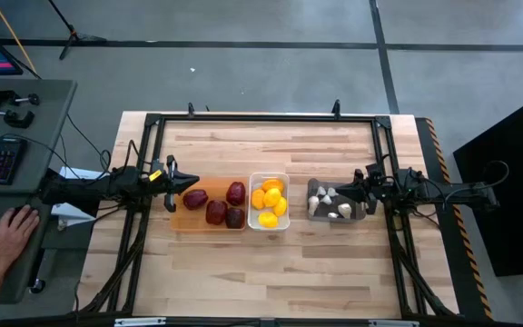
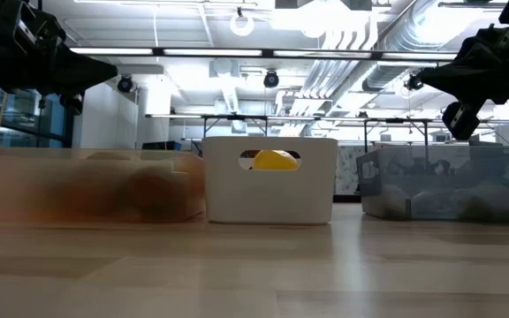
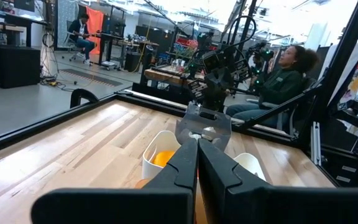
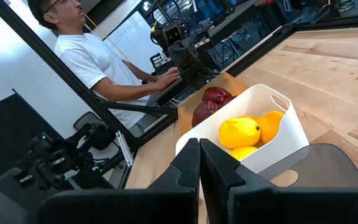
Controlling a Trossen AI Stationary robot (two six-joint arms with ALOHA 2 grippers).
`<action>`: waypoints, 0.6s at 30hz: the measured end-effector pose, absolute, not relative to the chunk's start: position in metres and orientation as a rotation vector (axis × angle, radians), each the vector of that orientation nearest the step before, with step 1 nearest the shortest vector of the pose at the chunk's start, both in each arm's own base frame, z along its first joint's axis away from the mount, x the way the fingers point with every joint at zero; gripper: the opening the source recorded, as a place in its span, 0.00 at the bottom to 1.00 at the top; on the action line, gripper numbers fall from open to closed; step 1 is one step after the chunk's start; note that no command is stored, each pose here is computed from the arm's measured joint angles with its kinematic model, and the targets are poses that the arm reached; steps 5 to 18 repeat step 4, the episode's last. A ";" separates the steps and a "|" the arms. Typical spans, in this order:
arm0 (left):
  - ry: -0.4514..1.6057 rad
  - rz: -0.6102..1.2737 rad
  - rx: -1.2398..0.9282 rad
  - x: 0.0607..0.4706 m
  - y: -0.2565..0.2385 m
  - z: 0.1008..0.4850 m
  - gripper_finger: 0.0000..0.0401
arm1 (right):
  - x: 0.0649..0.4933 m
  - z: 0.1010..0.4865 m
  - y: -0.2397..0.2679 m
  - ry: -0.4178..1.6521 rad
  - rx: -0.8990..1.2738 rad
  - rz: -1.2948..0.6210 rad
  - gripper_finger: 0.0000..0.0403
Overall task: Sort produce into baskets
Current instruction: Return to Home Position
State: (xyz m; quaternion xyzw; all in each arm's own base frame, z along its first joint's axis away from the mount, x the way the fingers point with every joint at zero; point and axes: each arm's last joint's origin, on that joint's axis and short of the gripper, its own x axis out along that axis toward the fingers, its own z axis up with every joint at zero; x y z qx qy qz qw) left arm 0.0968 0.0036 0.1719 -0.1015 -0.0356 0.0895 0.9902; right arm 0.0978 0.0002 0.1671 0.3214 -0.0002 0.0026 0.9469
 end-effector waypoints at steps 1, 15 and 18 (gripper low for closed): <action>-0.071 0.180 -0.204 0.097 0.004 0.172 0.00 | 0.098 0.167 0.000 0.000 0.654 0.005 0.00; -0.071 0.180 -0.204 0.097 0.004 0.172 0.00 | 0.098 0.167 0.000 -0.001 0.654 0.005 0.00; -0.071 0.180 -0.204 0.097 0.004 0.172 0.00 | 0.098 0.167 0.000 -0.001 0.654 0.005 0.00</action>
